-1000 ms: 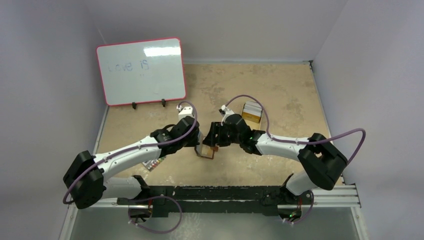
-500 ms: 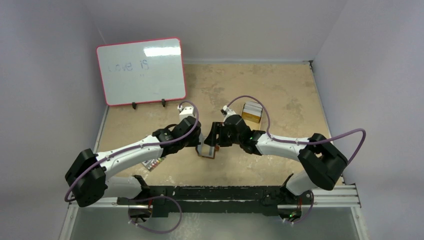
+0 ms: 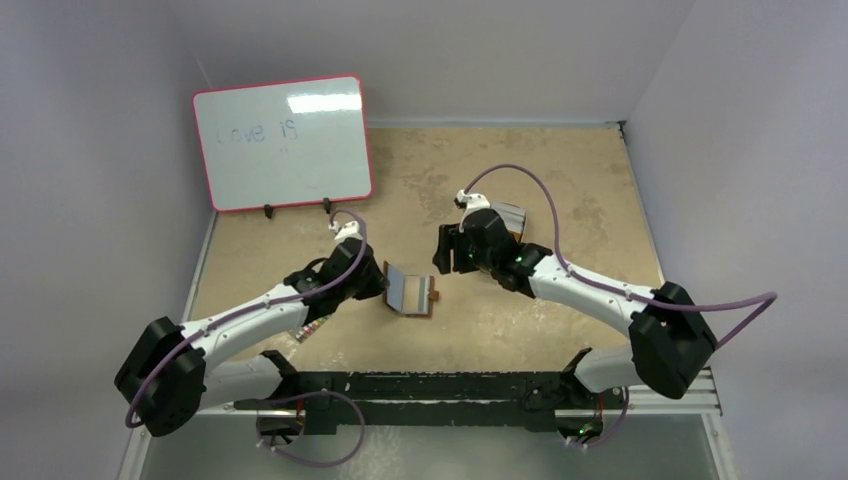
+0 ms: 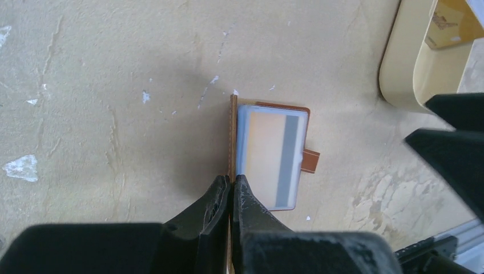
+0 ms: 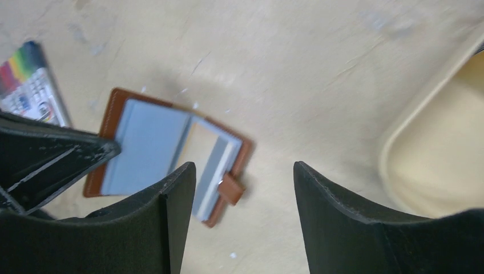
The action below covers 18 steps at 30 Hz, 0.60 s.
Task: Put the credit cards into the card holder
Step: Turn over the card slot in the card holder, then pick up the credit card from the storage box.
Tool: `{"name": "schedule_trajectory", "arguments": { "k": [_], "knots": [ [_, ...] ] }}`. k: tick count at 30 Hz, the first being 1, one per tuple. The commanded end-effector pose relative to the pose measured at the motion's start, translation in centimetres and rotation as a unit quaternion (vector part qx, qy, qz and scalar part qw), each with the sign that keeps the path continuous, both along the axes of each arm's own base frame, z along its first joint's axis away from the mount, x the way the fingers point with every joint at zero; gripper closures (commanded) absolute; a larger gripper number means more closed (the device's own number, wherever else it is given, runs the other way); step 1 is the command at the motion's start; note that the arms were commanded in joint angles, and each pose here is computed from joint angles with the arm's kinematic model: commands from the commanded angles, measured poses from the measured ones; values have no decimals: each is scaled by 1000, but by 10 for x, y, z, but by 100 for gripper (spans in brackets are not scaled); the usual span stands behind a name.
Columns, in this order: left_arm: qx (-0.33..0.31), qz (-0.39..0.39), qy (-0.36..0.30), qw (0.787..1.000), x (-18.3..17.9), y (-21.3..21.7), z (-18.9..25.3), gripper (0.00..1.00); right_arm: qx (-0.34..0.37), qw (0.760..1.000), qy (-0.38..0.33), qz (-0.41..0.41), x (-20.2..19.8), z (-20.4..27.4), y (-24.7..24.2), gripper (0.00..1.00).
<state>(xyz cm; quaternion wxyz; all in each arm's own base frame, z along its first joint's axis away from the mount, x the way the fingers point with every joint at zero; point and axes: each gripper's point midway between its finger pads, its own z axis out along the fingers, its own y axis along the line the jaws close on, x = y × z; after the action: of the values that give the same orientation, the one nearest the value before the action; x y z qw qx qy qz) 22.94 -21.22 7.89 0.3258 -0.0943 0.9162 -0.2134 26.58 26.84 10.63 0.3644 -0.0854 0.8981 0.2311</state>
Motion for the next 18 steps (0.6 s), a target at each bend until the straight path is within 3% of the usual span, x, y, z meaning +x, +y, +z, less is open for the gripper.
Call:
{"name": "schedule_trajectory", "arguments": {
  "k": [1, 8, 13, 18],
  "knots": [
    [-105, -18, -13, 994, 4, -18, 20, 100, -97, 993, -70, 14, 36, 25, -34, 34],
    [-148, -51, -1, 988, -4, -27, 21, 100, -194, 971, -136, 19, 82, 49, -72, 34],
    [-166, -72, 5, 983, -10, -33, 23, 100, -291, 944, -138, 72, 95, 28, -87, 35],
    [-145, -76, 8, 986, -11, -28, 19, 100, -375, 913, -124, 106, 102, 8, -114, 36]
  ]
}}
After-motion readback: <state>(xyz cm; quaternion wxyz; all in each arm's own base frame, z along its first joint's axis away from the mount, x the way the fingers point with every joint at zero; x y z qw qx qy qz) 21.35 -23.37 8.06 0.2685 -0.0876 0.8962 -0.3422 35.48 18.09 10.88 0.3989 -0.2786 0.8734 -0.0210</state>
